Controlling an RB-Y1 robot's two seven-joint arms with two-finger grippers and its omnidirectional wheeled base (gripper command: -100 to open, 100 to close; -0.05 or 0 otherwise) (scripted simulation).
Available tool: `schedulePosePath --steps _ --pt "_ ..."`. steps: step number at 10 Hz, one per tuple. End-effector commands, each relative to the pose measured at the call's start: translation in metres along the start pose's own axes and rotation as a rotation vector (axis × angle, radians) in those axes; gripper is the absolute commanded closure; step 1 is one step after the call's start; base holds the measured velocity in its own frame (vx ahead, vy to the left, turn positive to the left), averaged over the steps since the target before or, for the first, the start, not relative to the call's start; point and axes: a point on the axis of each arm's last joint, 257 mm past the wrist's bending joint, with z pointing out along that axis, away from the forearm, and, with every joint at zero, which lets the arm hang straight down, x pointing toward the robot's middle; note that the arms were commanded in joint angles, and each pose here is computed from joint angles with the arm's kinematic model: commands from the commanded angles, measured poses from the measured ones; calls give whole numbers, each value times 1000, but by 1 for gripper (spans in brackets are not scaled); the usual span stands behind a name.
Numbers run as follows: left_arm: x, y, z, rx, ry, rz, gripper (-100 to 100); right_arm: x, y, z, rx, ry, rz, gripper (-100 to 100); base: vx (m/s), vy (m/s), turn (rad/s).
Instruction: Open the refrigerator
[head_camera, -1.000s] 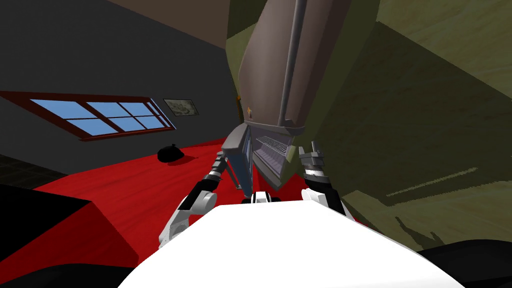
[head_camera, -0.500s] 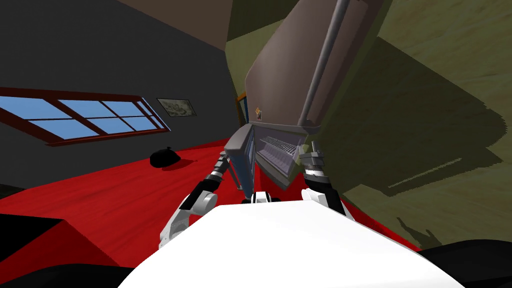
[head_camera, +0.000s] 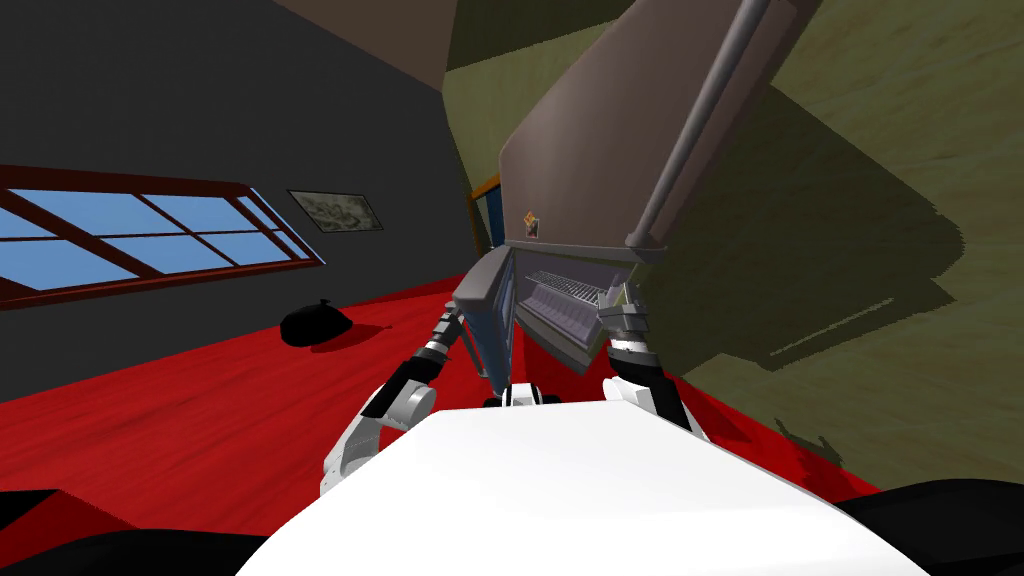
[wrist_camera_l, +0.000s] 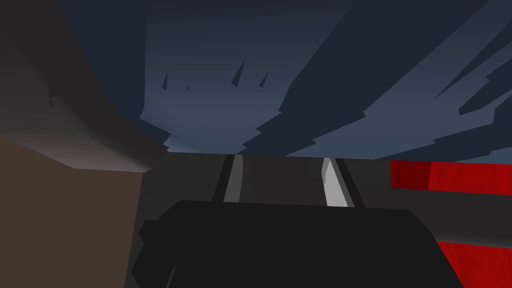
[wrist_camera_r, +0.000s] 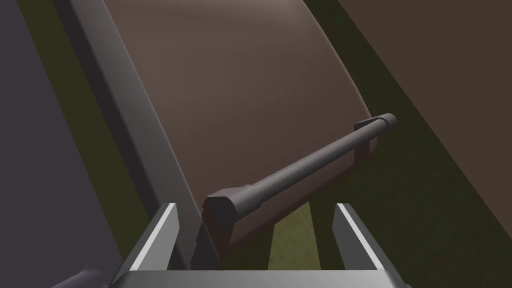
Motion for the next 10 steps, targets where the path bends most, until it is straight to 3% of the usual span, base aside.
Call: schedulePosePath --steps 1,2,3,4,5,6,7,8,9,10 --pt "4 0 0 1 14 -2 100 0 0 0 0 0 0 0 -1 163 -41" --pt "26 -4 9 13 59 -18 100 0 0 0 0 0 0 0 67 240 99" --pt "26 -4 9 13 59 -18 100 0 0 0 0 0 0 0 65 275 9" --pt "46 -4 17 17 99 -29 100 0 0 0 0 0 0 0 101 288 61" --pt "48 -3 16 15 104 -32 100 0 0 0 0 0 0 0 118 284 32" --pt "68 -4 23 18 145 -41 100 0 0 0 0 0 0 0 100 324 63" --pt "71 -4 22 17 149 -44 100 0 0 0 0 0 0 0 73 310 5" --pt "91 -5 28 20 190 -50 100 0 0 0 0 0 0 0 113 351 54" --pt "94 -4 27 19 196 -54 100 0 0 0 0 0 0 0 93 286 17" --pt "113 -6 32 22 234 -56 100 0 0 0 0 0 0 0 82 287 44"
